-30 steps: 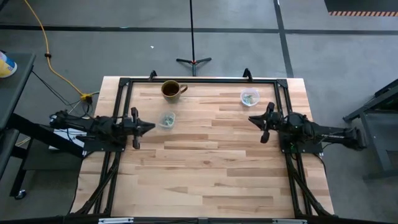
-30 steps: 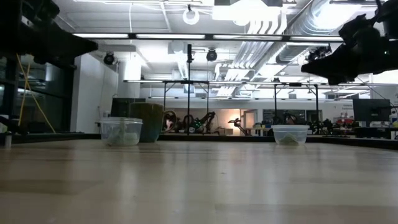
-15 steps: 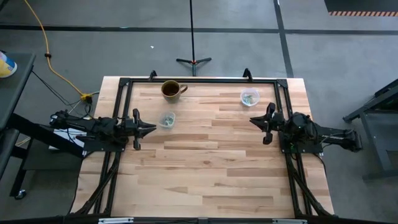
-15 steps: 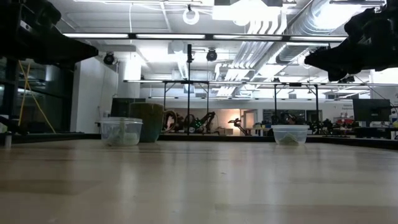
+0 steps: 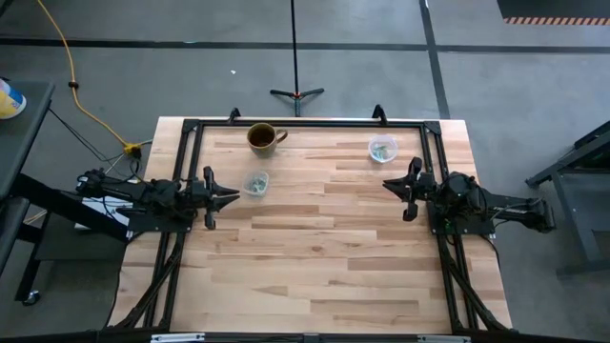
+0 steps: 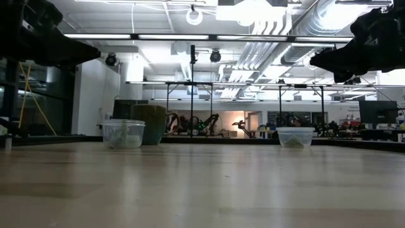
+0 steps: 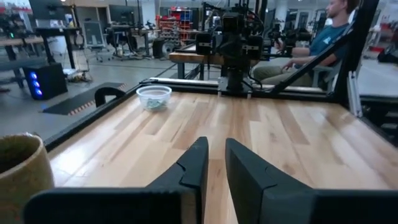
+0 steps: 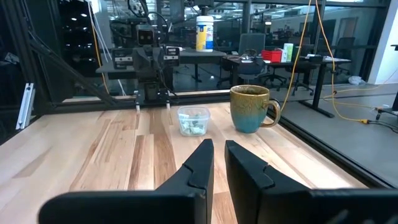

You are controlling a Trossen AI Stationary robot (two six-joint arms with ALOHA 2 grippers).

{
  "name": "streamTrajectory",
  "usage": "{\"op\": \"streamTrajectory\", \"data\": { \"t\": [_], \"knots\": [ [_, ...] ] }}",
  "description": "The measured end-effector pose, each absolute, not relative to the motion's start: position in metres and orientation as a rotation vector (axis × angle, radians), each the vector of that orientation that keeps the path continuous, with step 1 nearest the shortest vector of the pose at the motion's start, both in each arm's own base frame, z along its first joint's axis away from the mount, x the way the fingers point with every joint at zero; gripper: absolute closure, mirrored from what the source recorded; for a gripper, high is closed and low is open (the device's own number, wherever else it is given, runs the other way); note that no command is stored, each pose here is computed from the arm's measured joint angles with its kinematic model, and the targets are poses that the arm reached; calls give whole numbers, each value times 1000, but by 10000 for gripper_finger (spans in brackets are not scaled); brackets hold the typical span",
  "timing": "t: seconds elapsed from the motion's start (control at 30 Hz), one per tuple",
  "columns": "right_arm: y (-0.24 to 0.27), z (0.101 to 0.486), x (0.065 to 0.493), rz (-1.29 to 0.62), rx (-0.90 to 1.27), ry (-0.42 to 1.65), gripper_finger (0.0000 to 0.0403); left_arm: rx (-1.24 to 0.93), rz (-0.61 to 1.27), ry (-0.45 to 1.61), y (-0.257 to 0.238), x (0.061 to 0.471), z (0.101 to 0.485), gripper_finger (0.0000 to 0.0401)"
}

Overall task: Pick and place Stevia / Truvia into bins
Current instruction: Return to Home Position

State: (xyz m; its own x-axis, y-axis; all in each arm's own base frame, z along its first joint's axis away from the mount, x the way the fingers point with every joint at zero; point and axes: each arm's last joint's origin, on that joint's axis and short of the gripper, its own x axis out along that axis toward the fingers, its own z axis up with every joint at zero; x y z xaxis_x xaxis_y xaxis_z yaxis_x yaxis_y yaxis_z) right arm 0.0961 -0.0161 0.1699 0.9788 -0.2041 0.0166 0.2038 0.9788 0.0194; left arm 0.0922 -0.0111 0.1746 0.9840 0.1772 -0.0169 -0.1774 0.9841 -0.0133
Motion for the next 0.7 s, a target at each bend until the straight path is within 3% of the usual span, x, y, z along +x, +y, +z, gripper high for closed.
{"op": "streamTrajectory", "data": {
  "t": [0.7],
  "knots": [
    [-16,170,96,-205,18,-17,371,-51,161,12,-12,92,175,309]
  ]
}}
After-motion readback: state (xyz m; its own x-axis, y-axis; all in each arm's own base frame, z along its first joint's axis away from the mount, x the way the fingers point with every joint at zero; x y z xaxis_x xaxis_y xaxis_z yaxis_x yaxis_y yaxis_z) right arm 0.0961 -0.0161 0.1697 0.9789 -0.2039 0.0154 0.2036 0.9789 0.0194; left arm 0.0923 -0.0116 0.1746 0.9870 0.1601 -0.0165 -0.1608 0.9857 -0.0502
